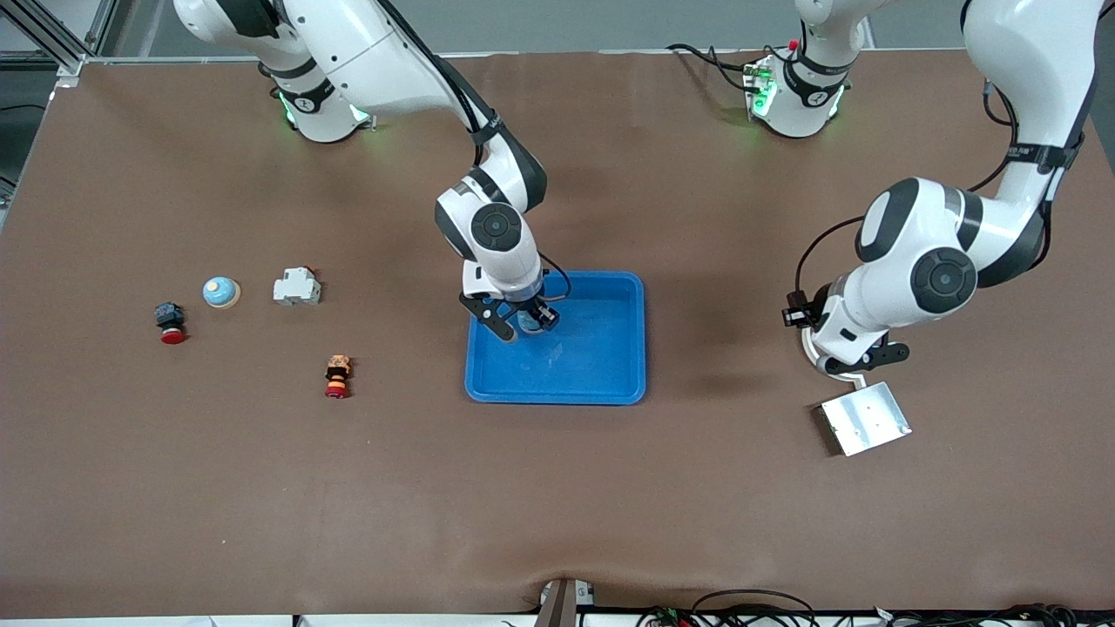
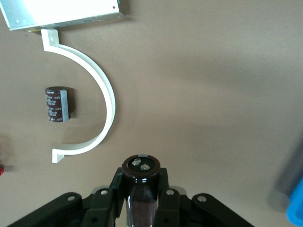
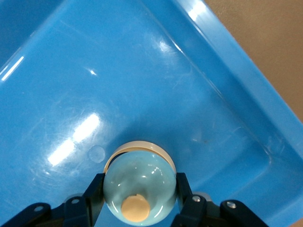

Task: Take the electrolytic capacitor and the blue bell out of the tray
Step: 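Carry the capacitor toward the bracket while the right gripper carries the bell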

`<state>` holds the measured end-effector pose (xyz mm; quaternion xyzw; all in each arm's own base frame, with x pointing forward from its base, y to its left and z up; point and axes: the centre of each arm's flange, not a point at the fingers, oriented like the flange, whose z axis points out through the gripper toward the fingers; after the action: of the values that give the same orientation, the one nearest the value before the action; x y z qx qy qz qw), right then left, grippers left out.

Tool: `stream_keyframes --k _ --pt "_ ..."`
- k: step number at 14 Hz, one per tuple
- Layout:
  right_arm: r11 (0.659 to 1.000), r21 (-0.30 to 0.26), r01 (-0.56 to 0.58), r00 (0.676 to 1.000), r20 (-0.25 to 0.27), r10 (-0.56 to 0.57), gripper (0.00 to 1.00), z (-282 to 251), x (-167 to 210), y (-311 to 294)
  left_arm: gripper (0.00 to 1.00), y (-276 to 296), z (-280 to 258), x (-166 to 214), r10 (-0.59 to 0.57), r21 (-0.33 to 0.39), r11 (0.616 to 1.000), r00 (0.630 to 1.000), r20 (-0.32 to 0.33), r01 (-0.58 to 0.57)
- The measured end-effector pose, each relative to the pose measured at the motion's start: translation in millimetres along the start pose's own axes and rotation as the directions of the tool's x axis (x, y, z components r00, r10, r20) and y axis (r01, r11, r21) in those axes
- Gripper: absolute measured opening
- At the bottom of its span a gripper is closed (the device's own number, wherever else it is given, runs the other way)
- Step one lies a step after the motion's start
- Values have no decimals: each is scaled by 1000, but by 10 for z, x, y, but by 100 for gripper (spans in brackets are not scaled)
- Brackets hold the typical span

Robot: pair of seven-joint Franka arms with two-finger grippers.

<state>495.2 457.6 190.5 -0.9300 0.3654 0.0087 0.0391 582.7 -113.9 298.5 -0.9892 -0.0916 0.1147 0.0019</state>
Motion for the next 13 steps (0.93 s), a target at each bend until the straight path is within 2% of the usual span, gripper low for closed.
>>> stream_keyframes --k 7,13 --pt "1000 13 -15 1000 -9 15 65 -147 121 -111 30 -24 447 270 23 -3 1000 999 34 -23" --pt "999 26 -27 999 -20 27 65 -267 594 -119 30 -45 686 322 43 15 999 998 51 -43"
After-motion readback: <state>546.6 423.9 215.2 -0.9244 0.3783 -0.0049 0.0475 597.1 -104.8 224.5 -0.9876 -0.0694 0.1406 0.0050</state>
